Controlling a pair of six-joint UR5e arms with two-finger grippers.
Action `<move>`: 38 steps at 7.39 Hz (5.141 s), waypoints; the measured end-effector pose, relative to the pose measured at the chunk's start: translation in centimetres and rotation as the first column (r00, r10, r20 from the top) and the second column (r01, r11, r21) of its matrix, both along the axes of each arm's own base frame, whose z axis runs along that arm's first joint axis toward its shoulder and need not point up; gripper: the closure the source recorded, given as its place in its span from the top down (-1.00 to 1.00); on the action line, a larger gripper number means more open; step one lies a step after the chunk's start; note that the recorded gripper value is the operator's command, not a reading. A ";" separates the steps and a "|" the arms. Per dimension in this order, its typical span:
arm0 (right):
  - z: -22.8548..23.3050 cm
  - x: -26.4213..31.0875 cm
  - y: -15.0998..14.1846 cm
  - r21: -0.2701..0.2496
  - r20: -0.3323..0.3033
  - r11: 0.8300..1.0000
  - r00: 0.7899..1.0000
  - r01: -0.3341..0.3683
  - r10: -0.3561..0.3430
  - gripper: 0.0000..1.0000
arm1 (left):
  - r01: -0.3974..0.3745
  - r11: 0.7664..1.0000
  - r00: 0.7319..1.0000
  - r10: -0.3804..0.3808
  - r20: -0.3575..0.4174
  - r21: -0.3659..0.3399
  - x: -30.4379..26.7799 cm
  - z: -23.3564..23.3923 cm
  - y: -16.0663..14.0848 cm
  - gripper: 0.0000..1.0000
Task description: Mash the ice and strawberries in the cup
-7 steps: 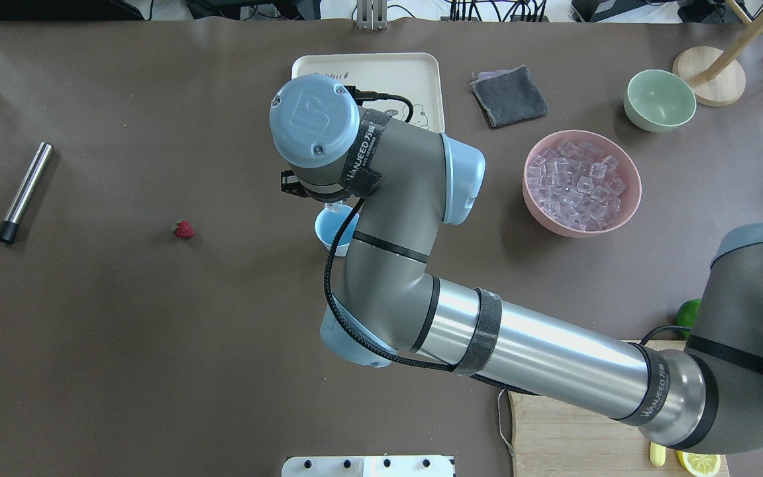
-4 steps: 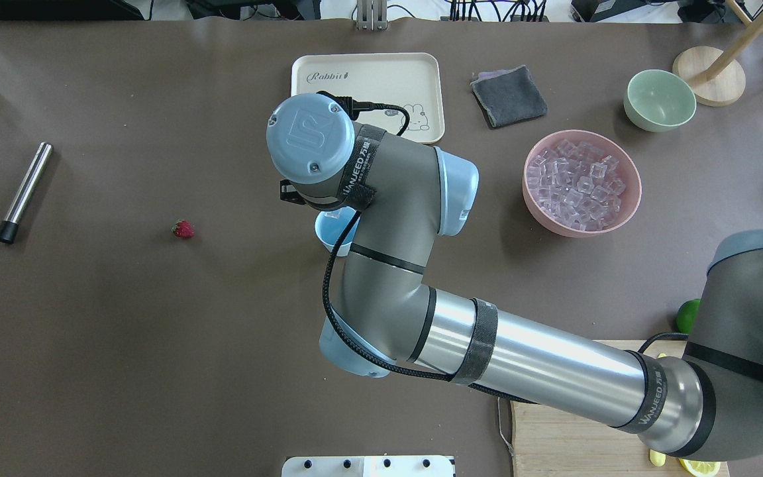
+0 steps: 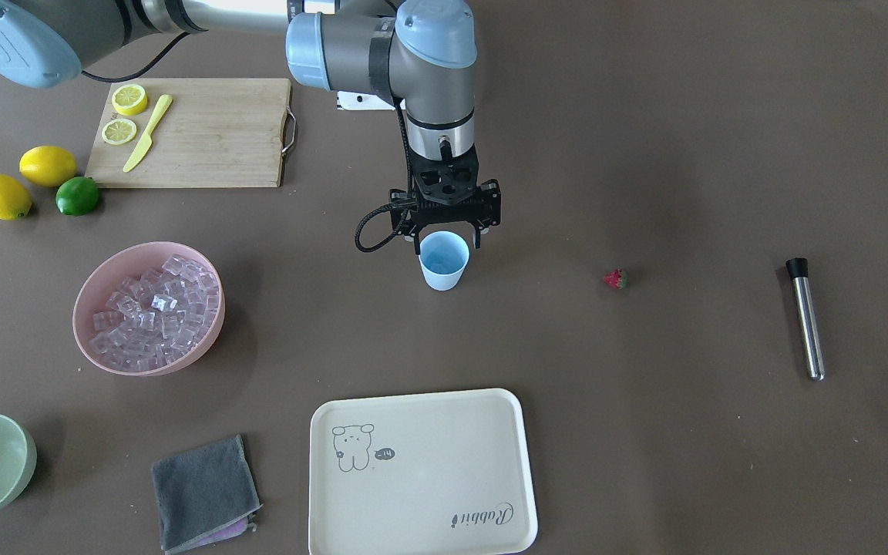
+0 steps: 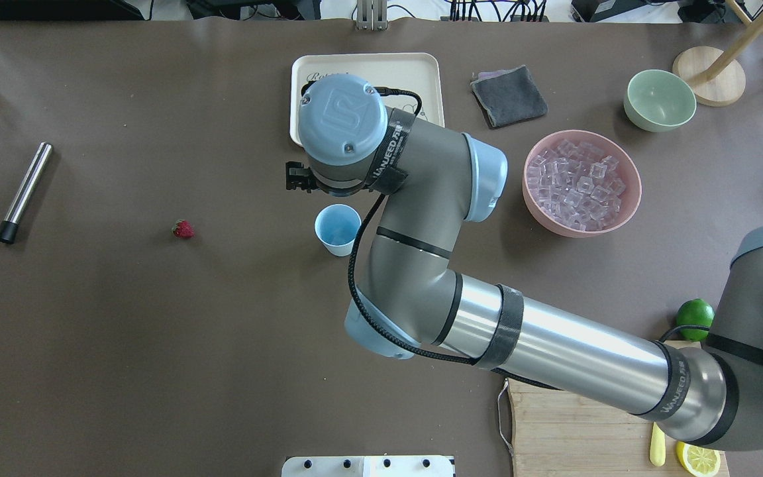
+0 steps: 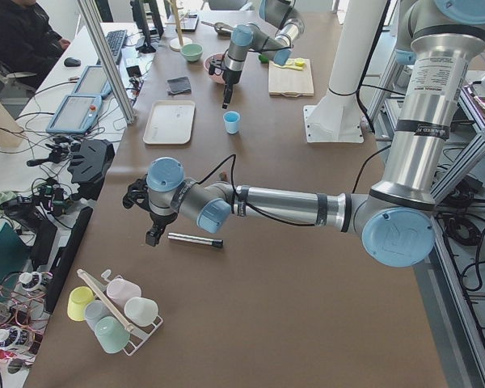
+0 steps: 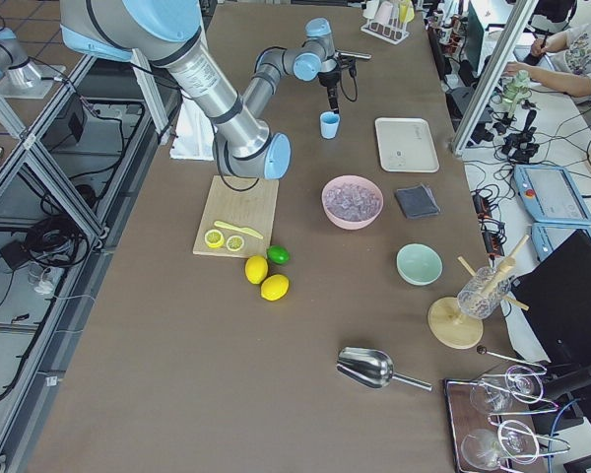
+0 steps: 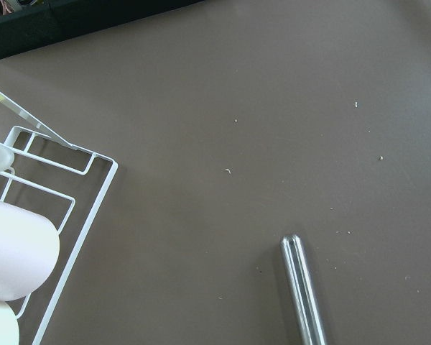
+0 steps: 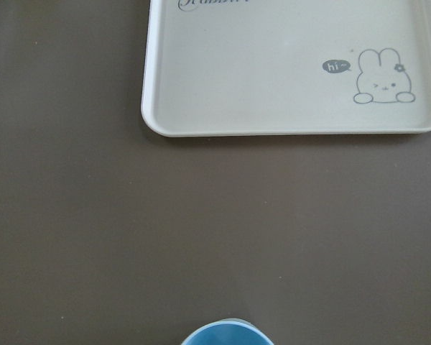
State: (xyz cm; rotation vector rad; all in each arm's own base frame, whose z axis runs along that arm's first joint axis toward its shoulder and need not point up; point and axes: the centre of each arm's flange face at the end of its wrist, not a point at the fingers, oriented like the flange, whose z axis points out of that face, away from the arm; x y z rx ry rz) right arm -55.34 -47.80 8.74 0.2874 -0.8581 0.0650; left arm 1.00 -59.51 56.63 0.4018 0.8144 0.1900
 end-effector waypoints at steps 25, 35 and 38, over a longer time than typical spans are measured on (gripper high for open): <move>33.5 19.9 -4.9 0.246 -0.263 0.846 0.873 0.472 -0.411 -0.10 | -0.006 0.999 1.000 0.005 0.012 0.046 1.1 -0.2 -0.2 0.94; 32.5 22.9 -5.5 0.246 -0.252 0.865 0.890 0.438 -0.380 -0.01 | -0.010 0.998 1.000 0.009 0.011 0.054 1.4 0.1 -0.1 0.94; 33.1 24.7 -4.0 0.239 -0.253 0.868 0.891 0.435 -0.377 0.03 | -0.008 0.999 1.000 0.007 0.015 0.053 1.4 0.2 -0.3 0.94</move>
